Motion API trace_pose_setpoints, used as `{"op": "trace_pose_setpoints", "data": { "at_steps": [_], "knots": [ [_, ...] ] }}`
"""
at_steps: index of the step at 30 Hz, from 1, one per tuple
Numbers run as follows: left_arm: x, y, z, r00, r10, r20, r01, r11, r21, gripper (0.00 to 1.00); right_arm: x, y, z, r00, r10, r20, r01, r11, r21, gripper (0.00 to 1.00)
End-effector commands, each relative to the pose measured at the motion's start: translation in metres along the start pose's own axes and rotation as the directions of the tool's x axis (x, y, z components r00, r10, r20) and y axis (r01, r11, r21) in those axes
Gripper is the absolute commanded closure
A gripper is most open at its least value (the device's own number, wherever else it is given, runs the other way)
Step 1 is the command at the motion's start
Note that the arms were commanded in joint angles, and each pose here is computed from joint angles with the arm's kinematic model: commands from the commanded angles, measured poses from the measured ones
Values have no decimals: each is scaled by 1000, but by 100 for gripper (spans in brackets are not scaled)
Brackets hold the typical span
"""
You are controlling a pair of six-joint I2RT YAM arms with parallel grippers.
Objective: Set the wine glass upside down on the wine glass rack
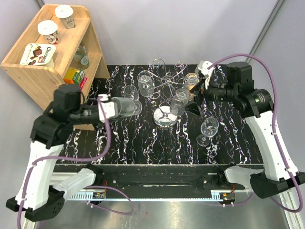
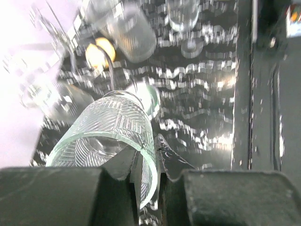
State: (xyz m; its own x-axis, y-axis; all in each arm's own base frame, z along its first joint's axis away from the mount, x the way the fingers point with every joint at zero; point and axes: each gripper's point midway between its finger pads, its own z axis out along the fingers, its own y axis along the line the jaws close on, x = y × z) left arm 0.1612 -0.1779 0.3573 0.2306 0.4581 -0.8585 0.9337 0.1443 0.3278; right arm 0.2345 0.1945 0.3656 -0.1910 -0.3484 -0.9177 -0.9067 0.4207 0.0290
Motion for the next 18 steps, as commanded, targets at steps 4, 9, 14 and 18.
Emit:
{"op": "trace_pose_setpoints", "data": {
  "at_steps": [4,9,14,18],
  "knots": [
    [-133,10,-26,916,-43,398,11,997,82,100,-87,31,-2,962,11,272,55,971,-234,1],
    [-171,40,-14,845,-135,517,58,985,161,100,-123,36,-2,929,70,363,58,942,-331,1],
    [-183,65,5,795,-222,564,119,969,215,100,-144,34,2,909,139,394,33,916,-401,1],
    [-191,75,8,769,-238,594,127,967,222,100,-150,33,3,901,159,404,28,907,-420,1]
  ]
}}
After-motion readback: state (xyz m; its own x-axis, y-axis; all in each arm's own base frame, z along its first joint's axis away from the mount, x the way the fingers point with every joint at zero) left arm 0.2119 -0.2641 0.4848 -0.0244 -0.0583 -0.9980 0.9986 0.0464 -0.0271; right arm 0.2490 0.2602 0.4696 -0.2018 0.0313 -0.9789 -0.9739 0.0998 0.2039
